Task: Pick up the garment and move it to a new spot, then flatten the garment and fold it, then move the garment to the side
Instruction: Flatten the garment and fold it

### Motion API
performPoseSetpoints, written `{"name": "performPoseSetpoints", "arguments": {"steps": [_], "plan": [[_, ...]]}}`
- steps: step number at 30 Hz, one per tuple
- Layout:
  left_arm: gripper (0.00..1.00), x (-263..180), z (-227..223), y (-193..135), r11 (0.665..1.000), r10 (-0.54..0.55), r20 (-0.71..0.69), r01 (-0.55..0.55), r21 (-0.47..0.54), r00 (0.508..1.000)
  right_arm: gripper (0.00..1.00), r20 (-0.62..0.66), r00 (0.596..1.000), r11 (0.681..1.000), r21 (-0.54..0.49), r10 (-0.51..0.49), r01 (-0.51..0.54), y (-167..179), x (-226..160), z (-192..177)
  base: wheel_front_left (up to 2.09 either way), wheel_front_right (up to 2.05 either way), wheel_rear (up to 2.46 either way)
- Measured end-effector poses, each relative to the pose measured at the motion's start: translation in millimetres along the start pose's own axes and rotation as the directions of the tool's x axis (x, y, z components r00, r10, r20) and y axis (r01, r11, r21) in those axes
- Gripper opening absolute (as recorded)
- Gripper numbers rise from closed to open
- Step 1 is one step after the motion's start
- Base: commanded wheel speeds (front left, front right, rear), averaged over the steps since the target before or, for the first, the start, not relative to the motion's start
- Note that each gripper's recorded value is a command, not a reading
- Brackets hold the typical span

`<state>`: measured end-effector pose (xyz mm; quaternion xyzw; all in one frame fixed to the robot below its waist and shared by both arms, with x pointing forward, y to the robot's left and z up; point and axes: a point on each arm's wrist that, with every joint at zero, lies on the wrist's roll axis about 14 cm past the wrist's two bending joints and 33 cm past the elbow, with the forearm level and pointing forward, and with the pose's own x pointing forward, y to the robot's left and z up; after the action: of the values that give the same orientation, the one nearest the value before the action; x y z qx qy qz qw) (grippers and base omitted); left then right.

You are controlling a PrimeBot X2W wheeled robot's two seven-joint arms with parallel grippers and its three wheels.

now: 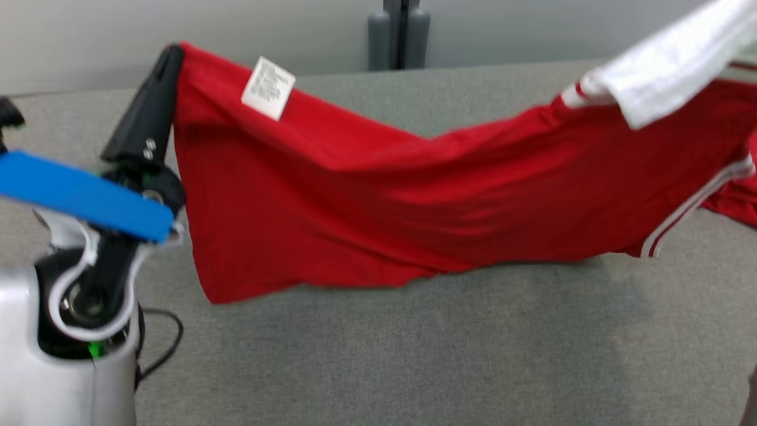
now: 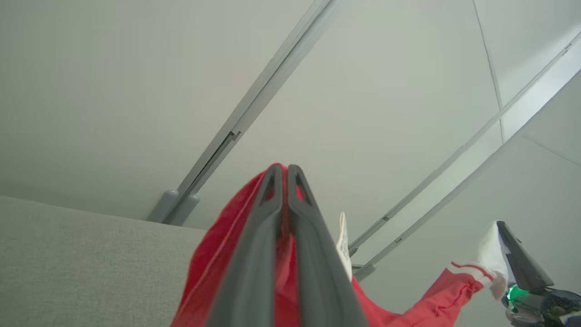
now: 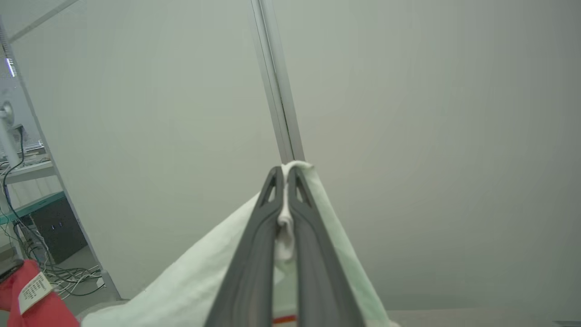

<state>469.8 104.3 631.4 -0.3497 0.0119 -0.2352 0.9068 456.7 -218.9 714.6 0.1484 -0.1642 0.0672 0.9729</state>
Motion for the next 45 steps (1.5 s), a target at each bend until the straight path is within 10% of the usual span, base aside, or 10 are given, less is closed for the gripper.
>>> {"name": "performPoseSetpoints", "arguments": {"steps": [7, 23, 30, 35, 45], "plan": [[0.00, 67.5, 7.7, 53.0, 0.996, 0.081, -0.029, -0.080, 0.037, 0.996, 0.00, -0.119, 0.993, 1.000, 0.009, -0.027, 0.029, -29.4, 79.4, -47.2, 0.00, 0.00, 0.00], [0.00, 165.5, 64.7, 62.6, 0.984, -0.042, 0.251, -0.004, 0.180, 0.967, 0.00, 0.223, 0.973, 0.993, -0.113, 0.059, -0.035, -19.9, 168.0, -1.2, 0.00, 0.00, 0.00], [0.00, 142.3, -23.8, 120.0, 0.977, 0.102, 0.076, -0.114, 0.180, 0.992, 0.00, -0.138, 0.989, 0.995, -0.092, -0.043, 0.031, -61.9, 108.4, -115.2, 0.00, 0.00, 0.00], [0.00, 89.1, -92.6, 150.4, 0.950, 0.214, -0.096, -0.185, 0.252, 0.972, 0.00, -0.406, 0.907, 0.993, -0.010, -0.112, 0.118, -77.2, 23.0, -184.3, 0.00, 0.00, 0.00], [0.00, -27.5, -151.9, 169.7, 0.906, 0.387, -0.259, -0.312, 0.287, 0.885, 0.00, -0.642, 0.748, 0.975, 0.003, -0.167, 0.221, -62.6, -106.0, -211.7, 0.00, 0.00, 0.00]]}}
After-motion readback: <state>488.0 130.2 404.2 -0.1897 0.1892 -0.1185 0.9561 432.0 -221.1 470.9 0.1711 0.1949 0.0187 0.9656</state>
